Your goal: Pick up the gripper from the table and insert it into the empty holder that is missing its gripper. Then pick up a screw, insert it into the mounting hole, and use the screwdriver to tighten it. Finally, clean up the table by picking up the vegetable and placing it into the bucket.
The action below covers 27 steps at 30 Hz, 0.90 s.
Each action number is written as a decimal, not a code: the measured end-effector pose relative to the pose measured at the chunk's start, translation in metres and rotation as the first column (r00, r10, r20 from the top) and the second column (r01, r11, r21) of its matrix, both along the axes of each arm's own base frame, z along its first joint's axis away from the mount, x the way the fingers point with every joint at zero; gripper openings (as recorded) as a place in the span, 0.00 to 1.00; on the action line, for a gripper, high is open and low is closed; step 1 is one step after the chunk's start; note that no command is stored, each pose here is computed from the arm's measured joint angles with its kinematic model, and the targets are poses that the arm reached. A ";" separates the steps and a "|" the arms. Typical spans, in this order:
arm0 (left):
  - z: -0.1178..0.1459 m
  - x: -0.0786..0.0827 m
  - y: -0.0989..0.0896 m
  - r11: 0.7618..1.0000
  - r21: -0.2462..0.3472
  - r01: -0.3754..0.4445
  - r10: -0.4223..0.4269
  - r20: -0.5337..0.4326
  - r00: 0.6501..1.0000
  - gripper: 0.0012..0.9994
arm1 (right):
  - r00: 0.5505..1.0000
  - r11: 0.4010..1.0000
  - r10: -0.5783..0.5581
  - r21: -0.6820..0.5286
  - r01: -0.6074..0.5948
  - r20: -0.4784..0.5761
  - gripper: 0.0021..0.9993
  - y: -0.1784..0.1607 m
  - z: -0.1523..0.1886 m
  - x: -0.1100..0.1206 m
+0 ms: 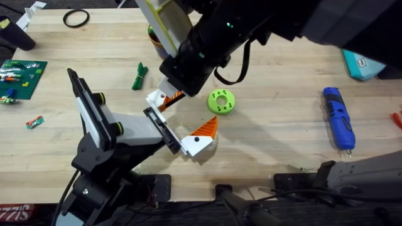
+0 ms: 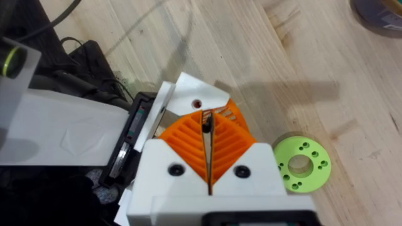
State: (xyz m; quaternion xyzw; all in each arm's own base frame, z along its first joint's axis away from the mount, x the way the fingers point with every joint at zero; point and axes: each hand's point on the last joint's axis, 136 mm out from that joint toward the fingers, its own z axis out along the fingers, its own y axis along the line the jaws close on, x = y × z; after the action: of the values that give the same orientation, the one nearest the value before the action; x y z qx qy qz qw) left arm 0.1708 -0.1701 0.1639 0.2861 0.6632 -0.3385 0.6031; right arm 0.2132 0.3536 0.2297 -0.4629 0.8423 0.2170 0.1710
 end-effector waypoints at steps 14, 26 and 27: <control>0.000 0.000 0.000 1.000 -0.001 0.000 0.000 0.000 1.000 0.99 | 1.000 1.000 0.005 0.031 -0.005 0.010 0.00 -0.002 0.011 -0.002; 0.000 0.000 0.000 1.000 -0.001 0.000 0.000 0.000 1.000 0.99 | 0.998 0.997 0.066 0.044 -0.066 0.007 0.00 0.008 0.008 -0.010; 0.000 0.000 0.000 1.000 0.000 0.000 0.000 0.000 1.000 0.99 | 0.998 0.997 0.070 0.041 -0.070 0.006 0.00 0.009 0.007 -0.010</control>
State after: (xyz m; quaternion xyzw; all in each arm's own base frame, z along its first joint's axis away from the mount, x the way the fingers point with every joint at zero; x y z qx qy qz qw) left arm 0.1709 -0.1701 0.1639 0.2860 0.6631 -0.3386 0.6032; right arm 0.2035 0.3628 0.2363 -0.4889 0.8204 0.2392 0.1750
